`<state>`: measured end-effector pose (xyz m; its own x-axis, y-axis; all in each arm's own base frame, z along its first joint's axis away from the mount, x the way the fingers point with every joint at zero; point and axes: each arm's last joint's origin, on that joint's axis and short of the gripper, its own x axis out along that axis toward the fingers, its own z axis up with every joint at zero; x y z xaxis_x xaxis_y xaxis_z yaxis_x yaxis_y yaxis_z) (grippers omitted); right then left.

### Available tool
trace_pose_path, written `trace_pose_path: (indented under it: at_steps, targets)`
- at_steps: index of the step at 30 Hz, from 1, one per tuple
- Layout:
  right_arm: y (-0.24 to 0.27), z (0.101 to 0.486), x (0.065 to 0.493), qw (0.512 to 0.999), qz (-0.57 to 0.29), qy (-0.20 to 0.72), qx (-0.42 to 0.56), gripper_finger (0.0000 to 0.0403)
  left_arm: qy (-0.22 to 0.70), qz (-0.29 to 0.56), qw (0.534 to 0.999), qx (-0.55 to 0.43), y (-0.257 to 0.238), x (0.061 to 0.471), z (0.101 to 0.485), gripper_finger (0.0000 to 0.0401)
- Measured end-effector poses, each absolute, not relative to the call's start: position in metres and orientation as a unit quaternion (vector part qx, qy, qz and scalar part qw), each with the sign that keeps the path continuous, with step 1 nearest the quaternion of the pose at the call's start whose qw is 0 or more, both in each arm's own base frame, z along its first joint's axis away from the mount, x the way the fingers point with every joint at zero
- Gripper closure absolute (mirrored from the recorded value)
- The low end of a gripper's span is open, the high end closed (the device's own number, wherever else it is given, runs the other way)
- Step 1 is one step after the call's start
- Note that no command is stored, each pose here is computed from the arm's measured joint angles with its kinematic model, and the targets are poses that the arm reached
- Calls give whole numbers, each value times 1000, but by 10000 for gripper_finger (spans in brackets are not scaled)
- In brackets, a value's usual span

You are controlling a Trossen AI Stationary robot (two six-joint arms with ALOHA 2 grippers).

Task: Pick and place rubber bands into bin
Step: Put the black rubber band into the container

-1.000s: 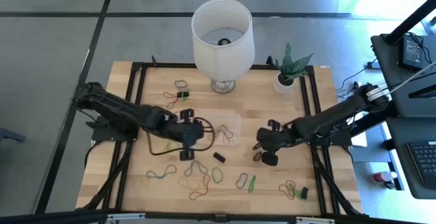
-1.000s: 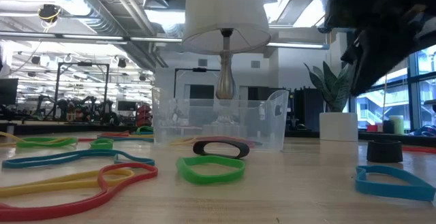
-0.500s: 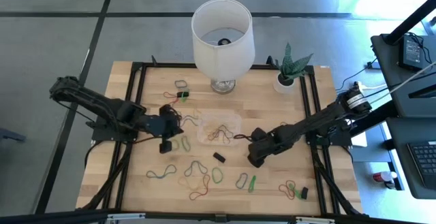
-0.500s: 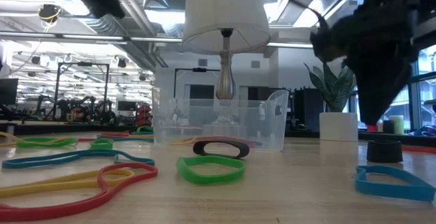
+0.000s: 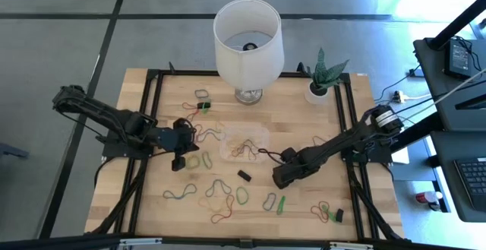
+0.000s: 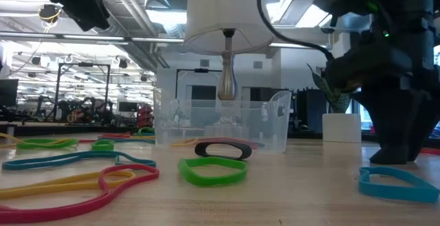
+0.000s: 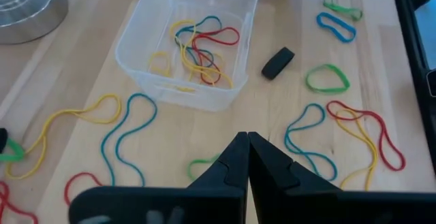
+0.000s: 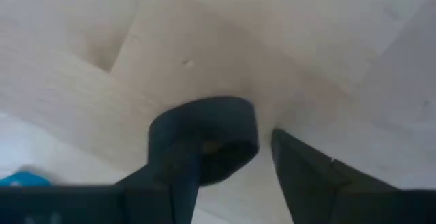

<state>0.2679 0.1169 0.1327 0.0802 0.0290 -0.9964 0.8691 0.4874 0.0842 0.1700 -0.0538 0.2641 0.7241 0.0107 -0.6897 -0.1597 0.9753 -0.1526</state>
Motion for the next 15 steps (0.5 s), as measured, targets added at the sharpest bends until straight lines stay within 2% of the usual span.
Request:
trace_pose_path:
  at_steps: [4, 8, 9, 15]
  targets:
    - [120, 132, 273, 627, -337, 590, 381, 275, 364, 43, 925, -98, -54, 171, 265, 400]
    - [122, 153, 281, 647, -334, 578, 368, 374, 363, 48, 926, -96, -54, 171, 265, 397]
    - [122, 164, 282, 656, -329, 576, 360, 387, 362, 50, 926, -95, -54, 171, 265, 397]
    - [115, 236, 293, 729, -334, 522, 292, 389, 360, 56, 927, -93, -53, 171, 265, 399]
